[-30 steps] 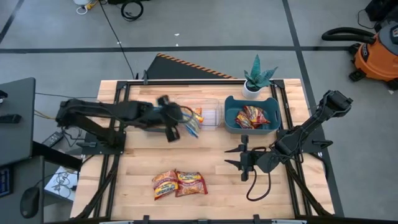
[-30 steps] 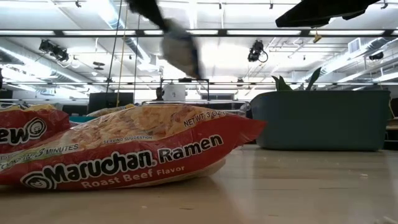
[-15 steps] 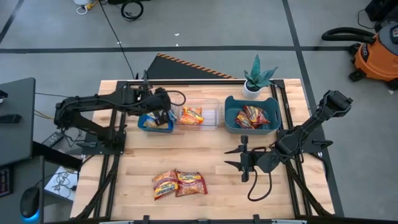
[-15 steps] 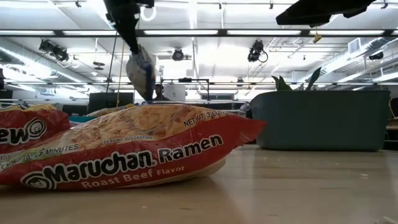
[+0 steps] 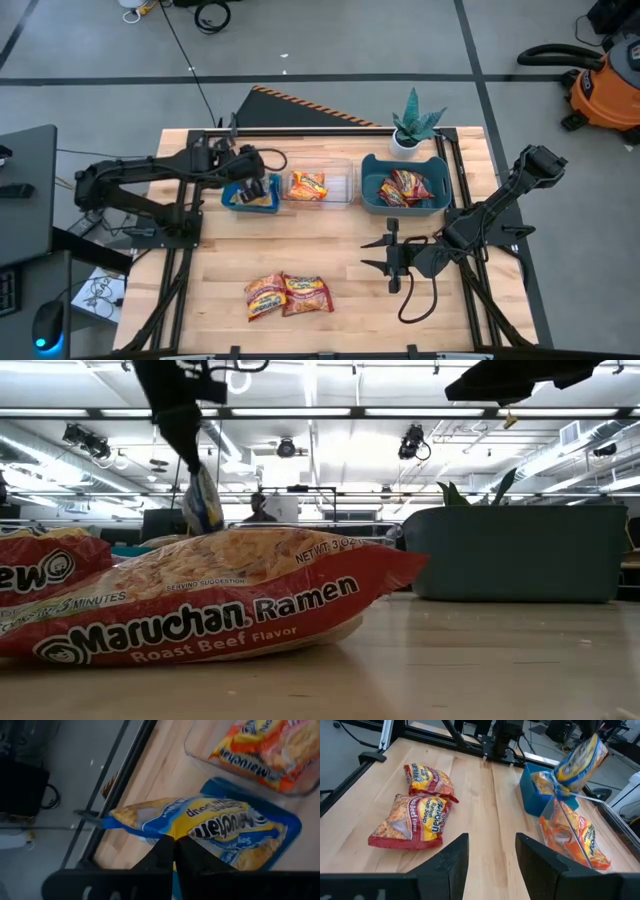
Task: Sort Maruchan noodles
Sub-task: Put the blue noodle pack into the blue bin
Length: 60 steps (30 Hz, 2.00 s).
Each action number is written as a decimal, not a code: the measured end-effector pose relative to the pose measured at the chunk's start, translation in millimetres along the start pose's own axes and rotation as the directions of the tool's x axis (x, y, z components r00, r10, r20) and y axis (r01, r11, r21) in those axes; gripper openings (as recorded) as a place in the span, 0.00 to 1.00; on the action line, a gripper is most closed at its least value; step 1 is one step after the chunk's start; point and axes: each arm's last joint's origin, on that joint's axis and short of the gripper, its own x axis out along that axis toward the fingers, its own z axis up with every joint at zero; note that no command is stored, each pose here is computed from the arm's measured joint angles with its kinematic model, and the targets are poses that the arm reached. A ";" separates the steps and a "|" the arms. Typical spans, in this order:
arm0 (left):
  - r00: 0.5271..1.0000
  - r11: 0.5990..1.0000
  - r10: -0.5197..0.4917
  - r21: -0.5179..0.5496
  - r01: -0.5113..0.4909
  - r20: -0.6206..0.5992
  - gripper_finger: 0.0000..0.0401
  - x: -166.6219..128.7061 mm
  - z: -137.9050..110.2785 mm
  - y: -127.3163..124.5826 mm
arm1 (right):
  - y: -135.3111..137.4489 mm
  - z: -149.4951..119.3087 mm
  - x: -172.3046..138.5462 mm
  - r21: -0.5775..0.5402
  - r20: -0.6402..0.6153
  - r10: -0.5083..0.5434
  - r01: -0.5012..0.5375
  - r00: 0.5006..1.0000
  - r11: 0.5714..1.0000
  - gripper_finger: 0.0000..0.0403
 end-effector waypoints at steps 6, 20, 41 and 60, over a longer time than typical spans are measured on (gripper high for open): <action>0.998 0.998 -0.055 -0.031 0.055 -0.014 0.03 22.3 -28.0 -4.0 | 0.4 1.8 0.0 0.007 0.015 0.012 -0.012 1.000 1.000 0.42; 0.946 0.966 -0.258 -0.015 0.260 -0.195 0.03 38.5 -59.6 -19.8 | 0.3 1.8 0.1 -0.008 0.014 0.012 -0.012 1.000 1.000 0.42; 0.975 0.973 -0.210 -0.114 0.201 -0.067 0.27 -9.6 -22.9 9.9 | 0.1 2.4 0.3 -0.017 0.020 0.011 -0.011 1.000 1.000 0.42; 0.961 0.955 -0.246 -0.198 0.219 -0.124 0.27 50.0 -34.4 11.9 | -1.6 3.1 1.6 -0.024 0.024 0.009 -0.008 1.000 1.000 0.42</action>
